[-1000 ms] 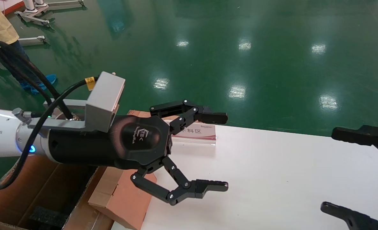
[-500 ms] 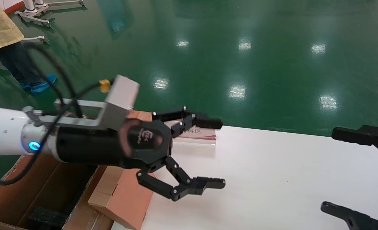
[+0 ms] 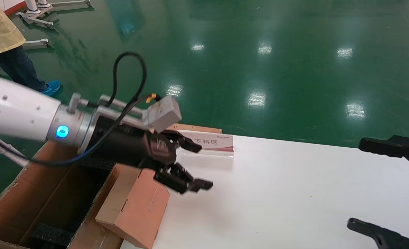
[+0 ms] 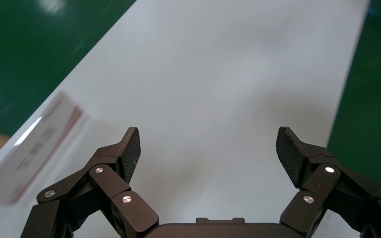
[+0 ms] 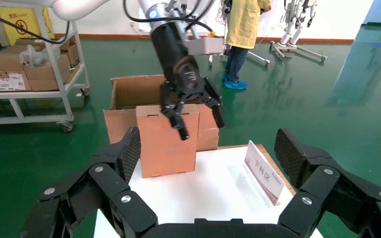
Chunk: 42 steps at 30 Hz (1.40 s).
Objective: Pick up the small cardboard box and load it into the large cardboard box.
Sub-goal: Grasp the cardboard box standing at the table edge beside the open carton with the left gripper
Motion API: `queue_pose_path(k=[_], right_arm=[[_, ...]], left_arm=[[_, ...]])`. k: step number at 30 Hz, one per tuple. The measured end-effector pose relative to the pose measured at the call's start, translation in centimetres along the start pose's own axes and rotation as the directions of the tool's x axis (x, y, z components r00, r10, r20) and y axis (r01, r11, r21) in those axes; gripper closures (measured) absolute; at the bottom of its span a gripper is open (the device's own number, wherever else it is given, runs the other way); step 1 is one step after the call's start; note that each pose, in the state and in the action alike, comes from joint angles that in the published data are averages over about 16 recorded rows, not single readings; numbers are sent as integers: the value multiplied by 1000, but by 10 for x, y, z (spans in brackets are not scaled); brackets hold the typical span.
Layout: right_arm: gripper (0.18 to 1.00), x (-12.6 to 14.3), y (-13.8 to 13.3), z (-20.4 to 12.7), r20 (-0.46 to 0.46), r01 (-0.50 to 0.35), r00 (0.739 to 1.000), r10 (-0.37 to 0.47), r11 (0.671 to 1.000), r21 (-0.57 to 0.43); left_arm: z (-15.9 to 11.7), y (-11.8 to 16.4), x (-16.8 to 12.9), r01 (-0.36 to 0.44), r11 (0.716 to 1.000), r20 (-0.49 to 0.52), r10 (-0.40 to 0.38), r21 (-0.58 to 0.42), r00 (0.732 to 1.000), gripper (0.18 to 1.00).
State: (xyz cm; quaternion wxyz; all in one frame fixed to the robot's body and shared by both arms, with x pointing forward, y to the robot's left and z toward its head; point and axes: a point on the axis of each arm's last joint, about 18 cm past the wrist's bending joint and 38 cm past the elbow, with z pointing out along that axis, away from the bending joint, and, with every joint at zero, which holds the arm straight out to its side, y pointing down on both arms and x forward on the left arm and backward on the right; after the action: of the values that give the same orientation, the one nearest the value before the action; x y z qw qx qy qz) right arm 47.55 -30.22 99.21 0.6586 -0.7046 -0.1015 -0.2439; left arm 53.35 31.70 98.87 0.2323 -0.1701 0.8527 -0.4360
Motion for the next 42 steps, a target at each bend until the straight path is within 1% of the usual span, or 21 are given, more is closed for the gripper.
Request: queue_pose_path(k=[4,8,14,20,27,33,37,42], right_arm=[[178,0,0,0,0,0,1000,0,1000,0],[178,0,0,0,0,0,1000,0,1000,0],[178,0,0,0,0,0,1000,0,1000,0],[178,0,0,0,0,0,1000,0,1000,0],[178,0,0,0,0,0,1000,0,1000,0],[178,0,0,0,0,0,1000,0,1000,0],[178,0,0,0,0,0,1000,0,1000,0],[178,0,0,0,0,0,1000,0,1000,0]], left_arm=[[1,-7,-13,78,991,90,-68,-113,994,184],[2,-13,-25,162,966,191,-124,-202,974,184],[2,-23,-38,269,918,340,-164,-290,926,184],[-4,-27,-43,355,874,444,-187,-331,876,184],[-14,-23,-43,440,825,507,-225,-355,832,184],[-20,-14,-38,509,776,536,-268,-373,801,184],[-21,-8,-34,545,744,544,-293,-387,786,184],[-22,-1,-30,576,709,550,-313,-407,774,184]])
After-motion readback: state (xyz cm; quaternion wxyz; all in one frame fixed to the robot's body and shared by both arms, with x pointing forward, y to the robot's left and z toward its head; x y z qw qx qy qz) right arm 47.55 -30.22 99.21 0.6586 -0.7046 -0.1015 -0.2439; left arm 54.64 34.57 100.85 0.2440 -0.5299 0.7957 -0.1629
